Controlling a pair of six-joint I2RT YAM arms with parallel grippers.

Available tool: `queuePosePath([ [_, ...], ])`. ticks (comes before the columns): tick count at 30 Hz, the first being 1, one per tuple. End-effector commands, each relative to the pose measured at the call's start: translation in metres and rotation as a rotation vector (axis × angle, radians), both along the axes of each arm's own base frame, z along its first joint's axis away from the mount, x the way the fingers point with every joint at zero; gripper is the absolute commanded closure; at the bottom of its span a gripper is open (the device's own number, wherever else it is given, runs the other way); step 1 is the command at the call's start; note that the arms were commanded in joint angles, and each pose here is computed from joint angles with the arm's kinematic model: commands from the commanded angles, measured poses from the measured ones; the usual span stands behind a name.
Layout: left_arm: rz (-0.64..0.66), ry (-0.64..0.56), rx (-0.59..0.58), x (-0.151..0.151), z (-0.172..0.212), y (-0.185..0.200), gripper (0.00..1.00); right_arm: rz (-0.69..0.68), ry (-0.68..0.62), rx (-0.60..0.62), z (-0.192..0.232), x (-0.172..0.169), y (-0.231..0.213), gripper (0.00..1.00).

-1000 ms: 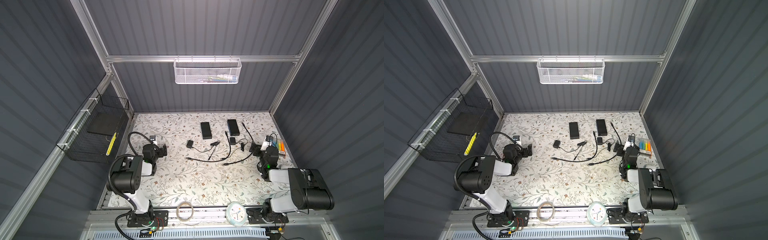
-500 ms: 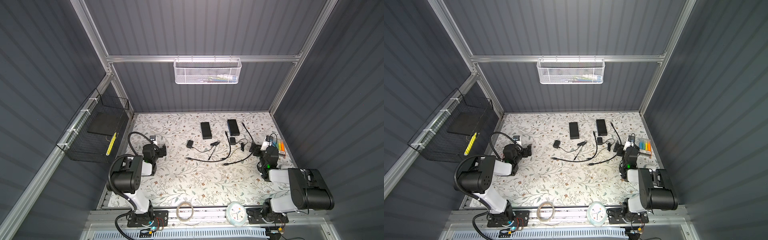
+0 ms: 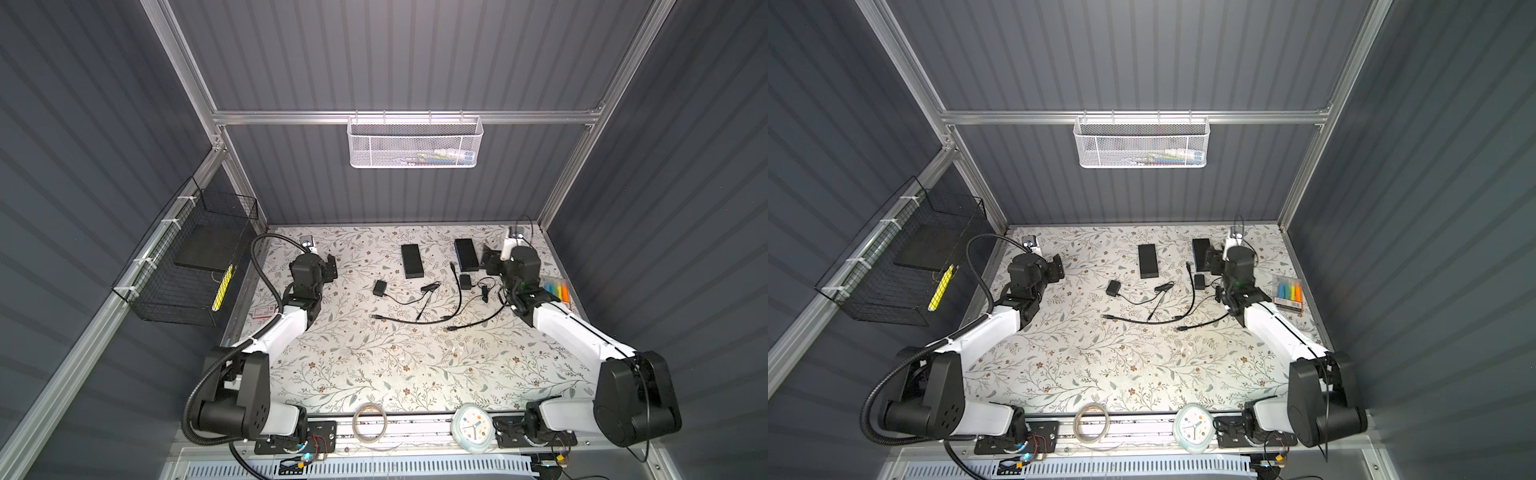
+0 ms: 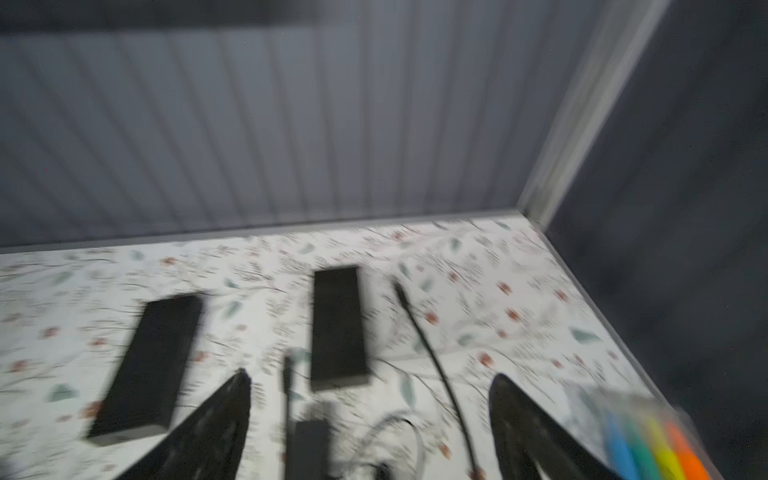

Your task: Insert the plug into the switch port

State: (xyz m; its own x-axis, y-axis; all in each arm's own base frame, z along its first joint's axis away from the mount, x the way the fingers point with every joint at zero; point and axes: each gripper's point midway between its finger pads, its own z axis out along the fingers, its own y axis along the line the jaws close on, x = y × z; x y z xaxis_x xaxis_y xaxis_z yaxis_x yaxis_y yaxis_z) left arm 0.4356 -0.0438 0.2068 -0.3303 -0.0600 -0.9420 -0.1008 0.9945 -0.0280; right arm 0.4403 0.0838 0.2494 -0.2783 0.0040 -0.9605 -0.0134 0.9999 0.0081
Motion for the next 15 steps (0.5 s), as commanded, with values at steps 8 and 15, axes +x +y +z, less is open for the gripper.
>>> queuePosePath([
  [8,-0.059,0.229,-0.274,-0.054,-0.026,-0.023,0.16,0.147,0.506,-0.163,-0.109,0.046,0.143,0.08],
  [15,-0.107,0.258,-0.316,-0.088,-0.015,-0.028,0.16,0.153,0.586,-0.097,-0.143,0.083,0.182,0.03],
])
